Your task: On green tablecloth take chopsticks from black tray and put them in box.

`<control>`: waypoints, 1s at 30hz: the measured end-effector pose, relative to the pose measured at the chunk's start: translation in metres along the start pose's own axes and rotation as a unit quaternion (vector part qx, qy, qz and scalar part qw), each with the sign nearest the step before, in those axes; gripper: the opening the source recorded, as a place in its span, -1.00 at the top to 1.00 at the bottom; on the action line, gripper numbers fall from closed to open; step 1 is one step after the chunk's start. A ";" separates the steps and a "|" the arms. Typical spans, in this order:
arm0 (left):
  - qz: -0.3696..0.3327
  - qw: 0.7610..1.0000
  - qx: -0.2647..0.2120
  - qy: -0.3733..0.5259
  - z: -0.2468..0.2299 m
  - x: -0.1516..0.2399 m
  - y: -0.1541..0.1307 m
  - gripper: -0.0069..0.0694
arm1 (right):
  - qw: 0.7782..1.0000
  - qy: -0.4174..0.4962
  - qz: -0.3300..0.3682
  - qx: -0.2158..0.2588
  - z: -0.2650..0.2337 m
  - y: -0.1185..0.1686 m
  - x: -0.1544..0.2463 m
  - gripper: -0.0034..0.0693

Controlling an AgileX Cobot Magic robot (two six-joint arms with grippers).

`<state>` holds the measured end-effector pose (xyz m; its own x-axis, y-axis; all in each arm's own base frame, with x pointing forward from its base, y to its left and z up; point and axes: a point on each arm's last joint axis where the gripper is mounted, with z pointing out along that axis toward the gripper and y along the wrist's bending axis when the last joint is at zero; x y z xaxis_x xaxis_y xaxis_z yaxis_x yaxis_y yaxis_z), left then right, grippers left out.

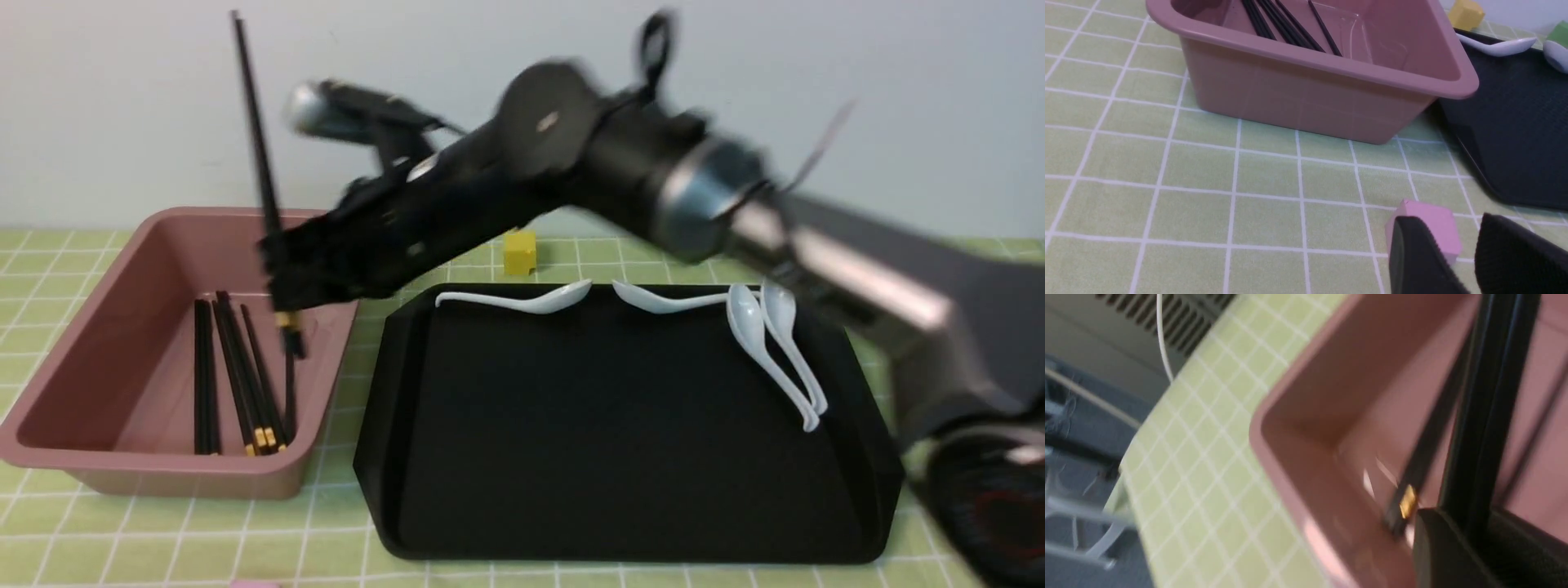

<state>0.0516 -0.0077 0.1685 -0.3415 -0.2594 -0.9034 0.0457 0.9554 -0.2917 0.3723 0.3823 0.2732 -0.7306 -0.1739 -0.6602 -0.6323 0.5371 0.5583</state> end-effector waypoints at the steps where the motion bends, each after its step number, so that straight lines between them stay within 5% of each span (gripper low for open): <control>1: 0.000 1.000 0.000 0.000 0.000 0.000 0.000 0.19 | 1.000 -0.012 -0.002 0.002 0.013 0.001 0.003 0.52; 9: 0.000 1.000 0.000 0.000 0.000 0.000 0.000 0.19 | 1.000 -0.005 0.005 0.015 0.063 -0.015 0.034 0.26; 14: 0.000 1.000 0.000 0.000 0.000 0.000 0.000 0.19 | 0.999 0.048 0.003 0.003 0.045 -0.012 0.030 0.40; 20: 0.000 1.000 0.000 0.000 0.000 0.000 0.000 0.19 | 0.993 0.110 -0.046 0.007 -0.040 0.019 -0.010 0.90; 30: 0.000 1.000 0.000 0.000 0.000 0.000 0.000 0.19 | 0.972 -0.007 -0.169 0.162 -0.246 0.094 -0.058 0.94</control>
<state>0.0516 -0.0077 0.1684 -0.3423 -0.2593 -0.9031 0.0455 0.9555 -0.2916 0.2921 0.2397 0.4872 -0.4907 -0.3751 -0.7865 -0.7199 0.6831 0.1233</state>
